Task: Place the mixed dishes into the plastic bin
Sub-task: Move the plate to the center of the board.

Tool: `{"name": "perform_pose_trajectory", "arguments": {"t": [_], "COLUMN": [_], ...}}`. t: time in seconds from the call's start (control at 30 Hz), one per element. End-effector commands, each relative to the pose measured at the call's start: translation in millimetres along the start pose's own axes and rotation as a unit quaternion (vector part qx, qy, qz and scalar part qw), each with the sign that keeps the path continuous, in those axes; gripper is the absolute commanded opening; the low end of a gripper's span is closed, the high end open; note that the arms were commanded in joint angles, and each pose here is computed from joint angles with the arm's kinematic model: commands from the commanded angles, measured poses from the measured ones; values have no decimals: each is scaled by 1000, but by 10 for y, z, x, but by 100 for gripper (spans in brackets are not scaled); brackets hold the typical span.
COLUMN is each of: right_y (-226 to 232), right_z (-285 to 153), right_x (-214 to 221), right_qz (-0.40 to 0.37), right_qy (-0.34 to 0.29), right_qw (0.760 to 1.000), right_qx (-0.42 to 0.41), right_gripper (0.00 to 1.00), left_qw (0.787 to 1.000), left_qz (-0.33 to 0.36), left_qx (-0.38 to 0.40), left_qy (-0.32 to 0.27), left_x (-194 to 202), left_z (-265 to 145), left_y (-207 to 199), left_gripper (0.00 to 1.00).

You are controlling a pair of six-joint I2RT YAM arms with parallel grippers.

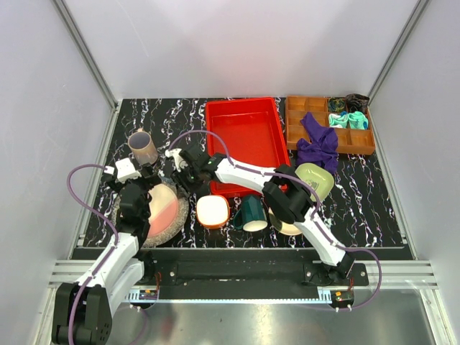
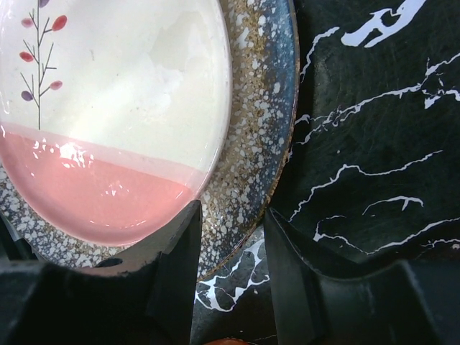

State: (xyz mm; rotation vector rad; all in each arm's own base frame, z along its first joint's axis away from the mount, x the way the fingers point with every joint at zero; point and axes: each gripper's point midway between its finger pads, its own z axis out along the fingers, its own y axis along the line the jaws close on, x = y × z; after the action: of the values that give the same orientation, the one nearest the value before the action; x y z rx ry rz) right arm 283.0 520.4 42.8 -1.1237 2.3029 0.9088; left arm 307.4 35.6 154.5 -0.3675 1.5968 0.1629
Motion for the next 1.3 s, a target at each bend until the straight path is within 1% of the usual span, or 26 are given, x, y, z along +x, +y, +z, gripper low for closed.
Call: {"name": "perform_pose_trajectory", "arguments": {"t": [0.0,0.17,0.27,0.6,0.73,1.03,1.17,1.27], "right_y": [390,304,275,373,360,421,417,426], "right_z": [-312,-435,-492,-418,-347,-206,-126,-62], "right_x": [-376,-439,-475,-389,-334,-236,-181,-140], "right_qz": [-47,-55,-55,-46,-38,-23,-18,-13], "right_qy": [-52,-65,-72,-59,-52,-39,-31,-24], "right_qw": [998,996,994,997,998,999,999,999], "right_qx": [-1,41,53,20,14,-18,-26,-33], "right_gripper": [50,57,58,57,56,54,54,53], "left_qw": [999,999,999,995,994,989,990,989], "left_qz": [-21,-21,-22,-41,-54,-89,-94,-93], "left_qx": [-4,-2,-6,-74,-82,-103,-97,-106], "left_qy": [-40,-39,-40,-51,-57,-51,-47,-48], "left_x": [-314,-310,-317,-394,-434,-411,-395,-412], "left_z": [34,41,39,4,0,30,33,37], "left_y": [-26,-35,-21,220,272,424,400,462], "left_gripper": [99,99,99,99,99,99,99,99]}}
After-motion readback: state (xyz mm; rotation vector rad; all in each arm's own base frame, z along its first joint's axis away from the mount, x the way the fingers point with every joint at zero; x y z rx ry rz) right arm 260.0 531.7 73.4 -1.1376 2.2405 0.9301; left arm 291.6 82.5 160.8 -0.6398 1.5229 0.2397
